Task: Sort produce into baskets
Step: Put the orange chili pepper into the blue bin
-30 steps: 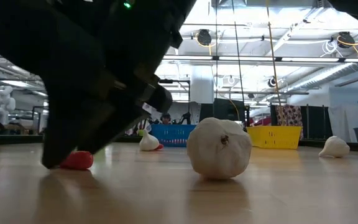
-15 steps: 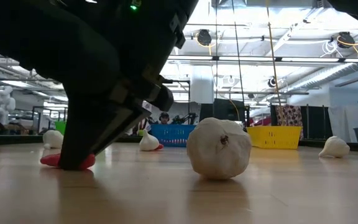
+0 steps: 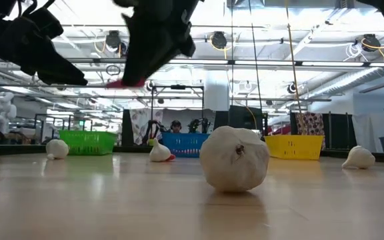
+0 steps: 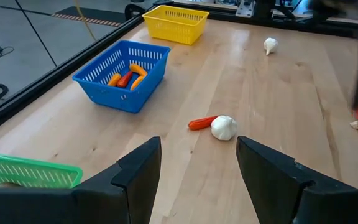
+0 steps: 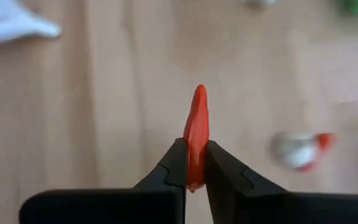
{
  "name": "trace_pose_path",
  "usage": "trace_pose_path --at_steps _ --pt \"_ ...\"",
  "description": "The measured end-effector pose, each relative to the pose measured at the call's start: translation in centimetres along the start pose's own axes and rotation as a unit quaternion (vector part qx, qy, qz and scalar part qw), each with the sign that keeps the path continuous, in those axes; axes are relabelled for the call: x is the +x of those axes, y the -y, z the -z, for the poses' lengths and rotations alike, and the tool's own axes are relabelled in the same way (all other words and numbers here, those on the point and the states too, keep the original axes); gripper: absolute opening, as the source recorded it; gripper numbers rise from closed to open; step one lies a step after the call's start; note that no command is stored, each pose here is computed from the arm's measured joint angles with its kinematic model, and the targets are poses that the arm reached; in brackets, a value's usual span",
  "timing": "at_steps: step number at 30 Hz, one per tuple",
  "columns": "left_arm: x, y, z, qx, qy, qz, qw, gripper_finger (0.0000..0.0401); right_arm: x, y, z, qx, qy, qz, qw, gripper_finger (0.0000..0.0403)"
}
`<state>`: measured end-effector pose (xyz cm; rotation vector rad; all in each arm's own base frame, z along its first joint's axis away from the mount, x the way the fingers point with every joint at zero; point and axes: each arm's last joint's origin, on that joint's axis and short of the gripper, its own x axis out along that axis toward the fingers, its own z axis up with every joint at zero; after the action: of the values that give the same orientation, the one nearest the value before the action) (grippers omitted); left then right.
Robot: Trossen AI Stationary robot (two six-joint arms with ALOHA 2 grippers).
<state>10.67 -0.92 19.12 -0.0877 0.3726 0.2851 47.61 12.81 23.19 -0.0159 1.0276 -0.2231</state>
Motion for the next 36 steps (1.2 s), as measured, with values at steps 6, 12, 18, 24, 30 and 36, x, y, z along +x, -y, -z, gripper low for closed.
trace_pose_path --at_steps 6,12,18,24,30,36 --pt "0.0 0.0 0.0 0.001 -0.002 -0.001 1.000 0.0217 -1.1 5.9 -1.9 0.000 0.004 0.029 1.000 0.0029" --pt "0.0 0.0 0.2 0.002 -0.008 -0.002 1.000 0.0217 0.4 12.7 -2.5 0.016 -0.035 0.062 0.997 0.0029" --pt "0.0 0.0 0.2 0.002 -0.008 -0.002 1.000 0.0217 1.5 19.7 -2.6 0.066 -0.054 0.070 0.994 0.0029" --pt "0.0 0.0 0.2 -0.007 -0.008 0.000 1.000 0.0217 2.1 25.6 -2.1 0.117 -0.065 0.098 0.986 0.0029" --pt "0.0 0.0 0.2 -0.009 -0.010 0.000 1.000 0.0217 2.3 28.6 -1.5 0.146 -0.070 0.113 0.980 0.0034" --pt "0.0 0.0 0.2 -0.010 -0.010 0.001 1.000 0.0217 2.3 30.1 -0.9 0.165 -0.087 0.116 0.976 0.0060"
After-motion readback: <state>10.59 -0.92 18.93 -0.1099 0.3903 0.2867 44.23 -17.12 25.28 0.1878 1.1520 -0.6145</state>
